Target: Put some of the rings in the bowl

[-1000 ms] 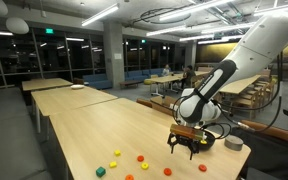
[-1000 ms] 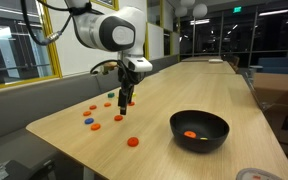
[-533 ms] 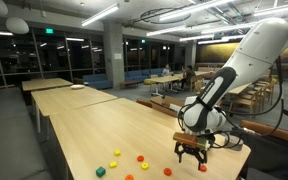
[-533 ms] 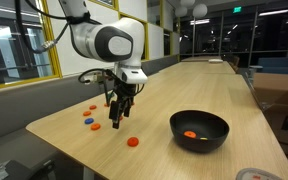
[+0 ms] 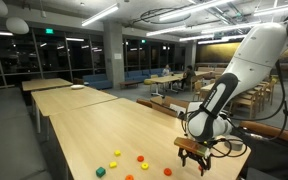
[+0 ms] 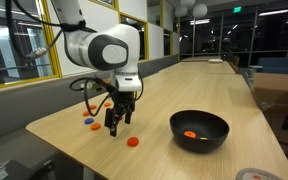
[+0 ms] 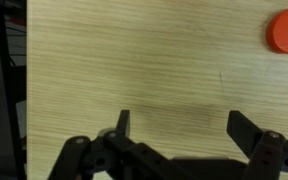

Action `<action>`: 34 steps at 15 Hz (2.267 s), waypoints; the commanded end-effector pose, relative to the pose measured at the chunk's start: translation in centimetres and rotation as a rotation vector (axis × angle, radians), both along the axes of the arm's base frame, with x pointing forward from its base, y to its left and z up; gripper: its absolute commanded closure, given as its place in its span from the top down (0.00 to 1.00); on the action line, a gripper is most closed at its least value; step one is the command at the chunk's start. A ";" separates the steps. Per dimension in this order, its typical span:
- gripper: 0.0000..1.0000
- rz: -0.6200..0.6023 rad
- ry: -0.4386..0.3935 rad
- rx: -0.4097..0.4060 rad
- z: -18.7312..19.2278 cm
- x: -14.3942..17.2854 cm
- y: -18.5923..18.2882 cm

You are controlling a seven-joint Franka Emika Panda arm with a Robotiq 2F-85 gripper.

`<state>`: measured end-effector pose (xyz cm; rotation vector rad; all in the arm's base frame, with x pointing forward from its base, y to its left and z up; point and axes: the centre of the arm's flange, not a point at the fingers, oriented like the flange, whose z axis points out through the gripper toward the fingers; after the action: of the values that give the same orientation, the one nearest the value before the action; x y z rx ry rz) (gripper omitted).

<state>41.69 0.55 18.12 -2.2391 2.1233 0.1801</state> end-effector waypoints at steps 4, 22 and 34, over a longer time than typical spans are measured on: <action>1.00 -0.106 -0.067 -0.079 -0.6 -3.0 0.0; 1.00 -0.105 -0.122 -0.126 0.3 -2.2 -4.1; 1.00 -0.104 -0.138 -0.050 0.0 -2.8 -4.0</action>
<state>39.58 -2.74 17.86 -2.1152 2.2162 -0.0245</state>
